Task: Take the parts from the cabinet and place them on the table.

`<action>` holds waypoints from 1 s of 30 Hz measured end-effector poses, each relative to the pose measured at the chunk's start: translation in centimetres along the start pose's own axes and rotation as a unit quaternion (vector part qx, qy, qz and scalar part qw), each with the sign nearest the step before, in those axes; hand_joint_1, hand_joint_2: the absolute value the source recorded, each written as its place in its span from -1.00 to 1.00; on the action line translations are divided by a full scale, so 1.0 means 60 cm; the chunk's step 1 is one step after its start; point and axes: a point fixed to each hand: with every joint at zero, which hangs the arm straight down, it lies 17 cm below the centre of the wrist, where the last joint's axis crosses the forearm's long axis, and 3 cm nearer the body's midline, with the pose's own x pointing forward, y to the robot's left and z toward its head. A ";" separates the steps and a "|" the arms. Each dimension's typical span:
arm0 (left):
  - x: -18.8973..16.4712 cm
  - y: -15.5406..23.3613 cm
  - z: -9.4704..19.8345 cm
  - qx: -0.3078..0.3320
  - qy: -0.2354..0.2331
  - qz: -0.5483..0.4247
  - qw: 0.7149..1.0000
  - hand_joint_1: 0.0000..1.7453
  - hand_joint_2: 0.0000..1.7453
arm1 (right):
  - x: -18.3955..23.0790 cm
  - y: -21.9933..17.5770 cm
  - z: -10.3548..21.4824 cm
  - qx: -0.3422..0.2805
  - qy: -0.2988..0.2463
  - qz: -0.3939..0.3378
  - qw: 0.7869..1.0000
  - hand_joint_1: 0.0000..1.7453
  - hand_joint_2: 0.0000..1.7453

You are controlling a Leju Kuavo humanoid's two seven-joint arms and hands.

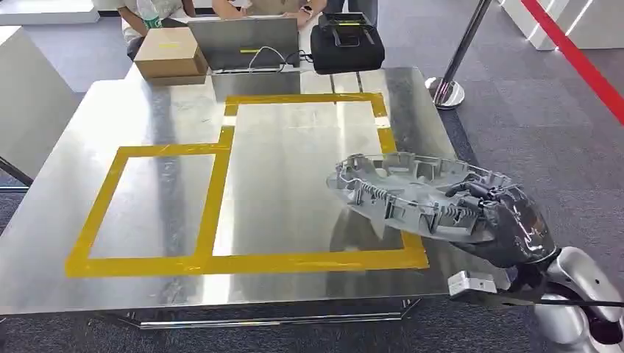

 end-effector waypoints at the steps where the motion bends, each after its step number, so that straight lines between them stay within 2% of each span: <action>1: 0.000 -0.002 0.000 -0.003 -0.002 -0.003 1.000 -1.00 1.00 | -0.008 0.026 0.006 0.019 0.007 0.013 1.000 1.00 1.00; 4: 0.007 -0.008 0.001 -0.010 -0.013 -0.006 1.000 -1.00 1.00 | -0.045 0.106 0.007 0.084 0.024 0.035 0.996 1.00 1.00; 8: 0.017 -0.014 0.002 -0.019 -0.028 -0.005 0.999 -1.00 1.00 | -0.083 0.199 -0.031 0.159 0.023 0.040 0.986 1.00 1.00; 11: 0.016 -0.014 0.003 -0.020 -0.029 -0.007 0.999 -1.00 1.00 | -0.089 0.237 -0.054 0.189 0.017 0.038 0.981 1.00 1.00; 15: 0.020 -0.016 0.003 -0.020 -0.034 -0.010 0.999 -1.00 1.00 | -0.082 0.269 -0.121 0.217 0.004 0.044 0.975 1.00 1.00; 19: 0.019 -0.016 0.002 -0.016 -0.035 -0.012 0.999 -1.00 1.00 | -0.048 0.294 -0.188 0.240 -0.023 0.051 0.969 1.00 1.00; 24: 0.020 -0.020 0.003 -0.018 -0.037 -0.010 0.999 -1.00 1.00 | 0.029 0.309 -0.255 0.250 -0.074 0.061 0.963 1.00 1.00; 30: 0.021 -0.022 0.003 -0.020 -0.039 -0.011 0.999 -1.00 1.00 | 0.121 0.323 -0.300 0.254 -0.121 0.055 0.958 1.00 1.00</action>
